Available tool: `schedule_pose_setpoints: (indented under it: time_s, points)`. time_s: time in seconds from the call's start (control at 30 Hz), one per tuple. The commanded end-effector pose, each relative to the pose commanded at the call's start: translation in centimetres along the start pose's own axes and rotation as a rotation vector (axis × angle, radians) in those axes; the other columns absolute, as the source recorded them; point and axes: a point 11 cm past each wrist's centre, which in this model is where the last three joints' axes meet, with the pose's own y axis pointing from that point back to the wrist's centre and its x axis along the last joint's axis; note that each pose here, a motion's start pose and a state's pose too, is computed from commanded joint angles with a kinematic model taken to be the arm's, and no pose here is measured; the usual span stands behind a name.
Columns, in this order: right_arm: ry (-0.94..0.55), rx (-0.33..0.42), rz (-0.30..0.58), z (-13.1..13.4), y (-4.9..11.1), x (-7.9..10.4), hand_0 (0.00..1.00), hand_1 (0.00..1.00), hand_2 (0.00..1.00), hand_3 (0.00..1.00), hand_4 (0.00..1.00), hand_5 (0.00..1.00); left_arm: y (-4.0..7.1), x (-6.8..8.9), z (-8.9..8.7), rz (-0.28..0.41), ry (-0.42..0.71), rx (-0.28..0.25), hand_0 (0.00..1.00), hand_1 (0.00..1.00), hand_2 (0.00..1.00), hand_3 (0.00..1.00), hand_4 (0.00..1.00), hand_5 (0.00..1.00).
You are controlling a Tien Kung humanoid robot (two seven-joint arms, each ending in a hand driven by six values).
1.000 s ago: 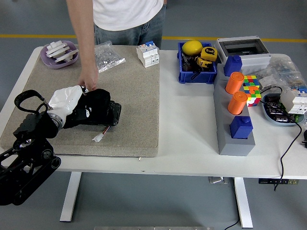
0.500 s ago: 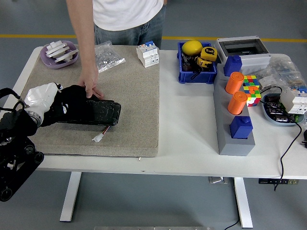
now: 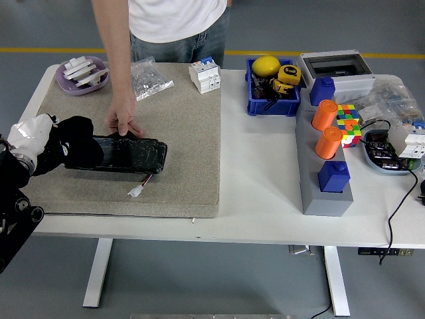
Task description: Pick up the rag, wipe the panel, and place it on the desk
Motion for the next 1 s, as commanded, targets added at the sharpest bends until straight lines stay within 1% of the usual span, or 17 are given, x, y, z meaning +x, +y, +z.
schedule_pose_setpoints:
  time_s: [0.2,0.57,0.7,0.77,1.0]
  points:
    - [0.0,0.001,0.0,0.0,0.0,0.0,0.744,0.635,0.685,0.7,0.998,0.631,0.2,-0.6,1.1,-0.014,0.001,-0.028,0.283,0.459,0.578,0.529,0.187,0.002]
    - [0.001,0.0,0.0,0.0,0.0,0.1,0.743,0.635,0.685,0.699,0.998,0.631,0.8,-1.4,4.1,-0.046,-0.009,-0.105,0.286,0.458,0.575,0.531,0.19,0.002]
    - [0.001,0.002,0.0,-0.1,0.0,0.1,0.743,0.635,0.685,0.699,0.998,0.631,1.1,-2.0,5.6,-0.064,-0.016,-0.142,0.286,0.458,0.575,0.531,0.19,0.002]
    - [0.001,0.003,0.0,-0.2,0.0,0.1,0.743,0.635,0.685,0.699,0.998,0.631,1.3,-2.3,6.7,-0.076,-0.018,-0.168,0.286,0.458,0.575,0.531,0.19,0.002]
    - [0.001,0.004,0.001,-0.2,0.1,0.1,0.743,0.635,0.685,0.698,0.998,0.631,2.3,-3.3,9.4,-0.108,-0.021,-0.238,0.287,0.458,0.575,0.53,0.189,0.002]
